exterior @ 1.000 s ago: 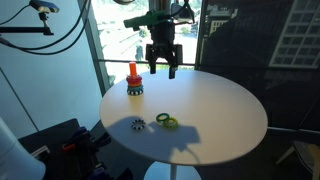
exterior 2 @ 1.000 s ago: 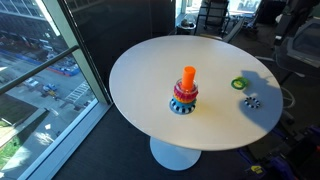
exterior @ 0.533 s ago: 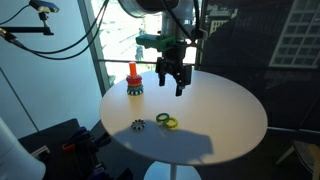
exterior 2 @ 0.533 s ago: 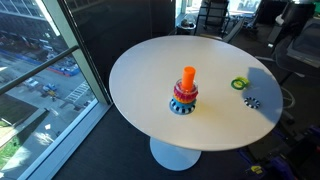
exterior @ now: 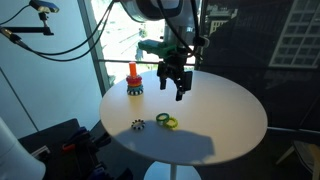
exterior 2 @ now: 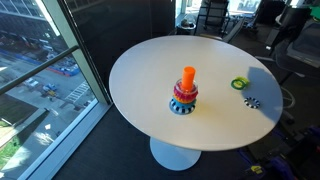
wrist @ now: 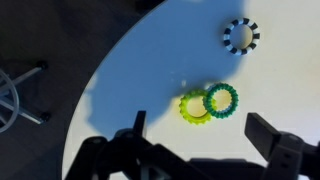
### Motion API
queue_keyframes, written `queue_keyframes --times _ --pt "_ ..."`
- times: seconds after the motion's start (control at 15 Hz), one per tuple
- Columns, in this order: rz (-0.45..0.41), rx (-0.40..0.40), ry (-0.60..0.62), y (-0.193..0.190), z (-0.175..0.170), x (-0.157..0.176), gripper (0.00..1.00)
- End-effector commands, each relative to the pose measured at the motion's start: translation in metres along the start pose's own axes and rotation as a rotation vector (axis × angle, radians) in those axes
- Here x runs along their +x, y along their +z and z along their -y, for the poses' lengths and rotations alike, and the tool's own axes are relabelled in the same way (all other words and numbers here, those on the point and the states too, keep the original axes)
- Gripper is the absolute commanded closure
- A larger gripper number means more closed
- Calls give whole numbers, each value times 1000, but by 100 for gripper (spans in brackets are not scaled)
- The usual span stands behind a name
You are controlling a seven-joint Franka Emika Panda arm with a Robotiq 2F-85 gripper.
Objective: Lift the green object from the table and put it on the orange holder
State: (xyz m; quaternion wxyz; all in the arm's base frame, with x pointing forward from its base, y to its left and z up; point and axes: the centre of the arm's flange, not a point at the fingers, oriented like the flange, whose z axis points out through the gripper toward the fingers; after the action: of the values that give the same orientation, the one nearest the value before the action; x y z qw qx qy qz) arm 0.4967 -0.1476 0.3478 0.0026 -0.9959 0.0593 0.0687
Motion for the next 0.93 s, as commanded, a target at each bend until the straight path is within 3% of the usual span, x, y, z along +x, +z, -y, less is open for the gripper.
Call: queue_keyframes --times 0.0,0.33,0.87 --pt "-13 -10 51 8 2 -1 0" --pt "-80 -3 176 36 10 -8 0" --pt "-62 -13 255 95 10 -6 0"
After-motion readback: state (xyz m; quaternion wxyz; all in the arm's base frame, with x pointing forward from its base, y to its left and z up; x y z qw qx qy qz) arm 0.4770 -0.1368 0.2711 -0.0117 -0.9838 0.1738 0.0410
